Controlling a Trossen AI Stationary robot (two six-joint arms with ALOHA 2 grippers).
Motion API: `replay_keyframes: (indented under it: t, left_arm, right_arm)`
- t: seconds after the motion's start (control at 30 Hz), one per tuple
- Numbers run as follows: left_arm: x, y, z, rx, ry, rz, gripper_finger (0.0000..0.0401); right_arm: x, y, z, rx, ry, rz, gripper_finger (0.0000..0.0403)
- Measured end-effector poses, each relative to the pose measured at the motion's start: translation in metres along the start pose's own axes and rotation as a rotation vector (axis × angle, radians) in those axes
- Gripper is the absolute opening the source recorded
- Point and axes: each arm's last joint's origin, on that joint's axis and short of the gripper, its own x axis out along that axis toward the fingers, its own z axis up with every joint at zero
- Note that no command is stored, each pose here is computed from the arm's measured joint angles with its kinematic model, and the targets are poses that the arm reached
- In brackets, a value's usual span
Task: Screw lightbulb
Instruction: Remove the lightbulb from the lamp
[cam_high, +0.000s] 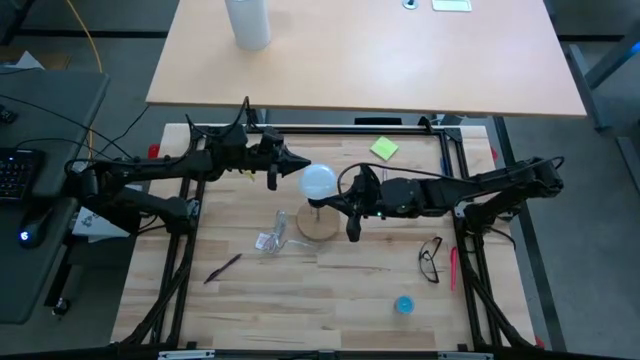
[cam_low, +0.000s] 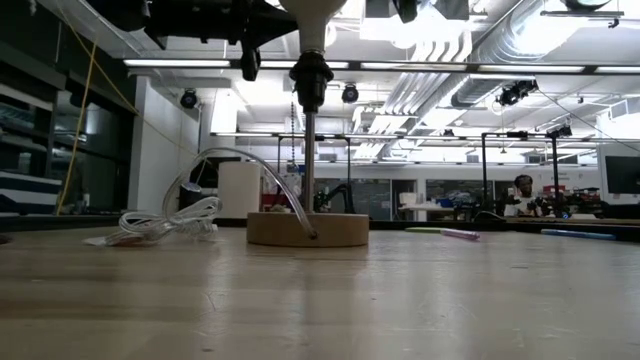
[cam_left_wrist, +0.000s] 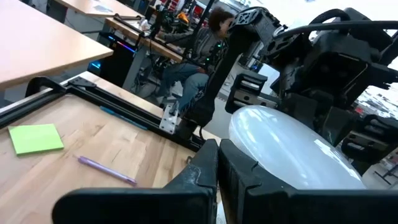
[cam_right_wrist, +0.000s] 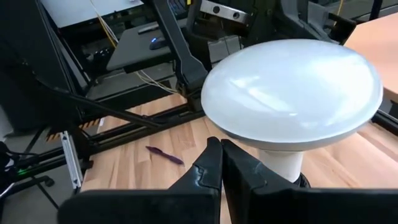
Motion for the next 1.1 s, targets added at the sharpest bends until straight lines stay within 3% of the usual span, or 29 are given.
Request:
replay_keyframes:
  t: [0.53, 0.8, 1.1]
  left_arm:
    - [-0.005, -0.016, -0.005, -0.038, 0.056, -0.024, 0.0]
    - [-0.018, -0.024, -0.002, -0.044, 0.077, -0.022, 0.0]
    - [-0.02, -0.042, -0.006, -0.038, 0.106, -0.096, 0.0]
  right_arm:
    - [-0.004, -0.009, 0.003, -0.004, 0.016, -0.031, 0.0]
    - [-0.009, -0.022, 0.009, -0.025, 0.024, -0.086, 0.0]
    - [-0.007, -0.042, 0.011, -0.033, 0.053, -0.168, 0.0]
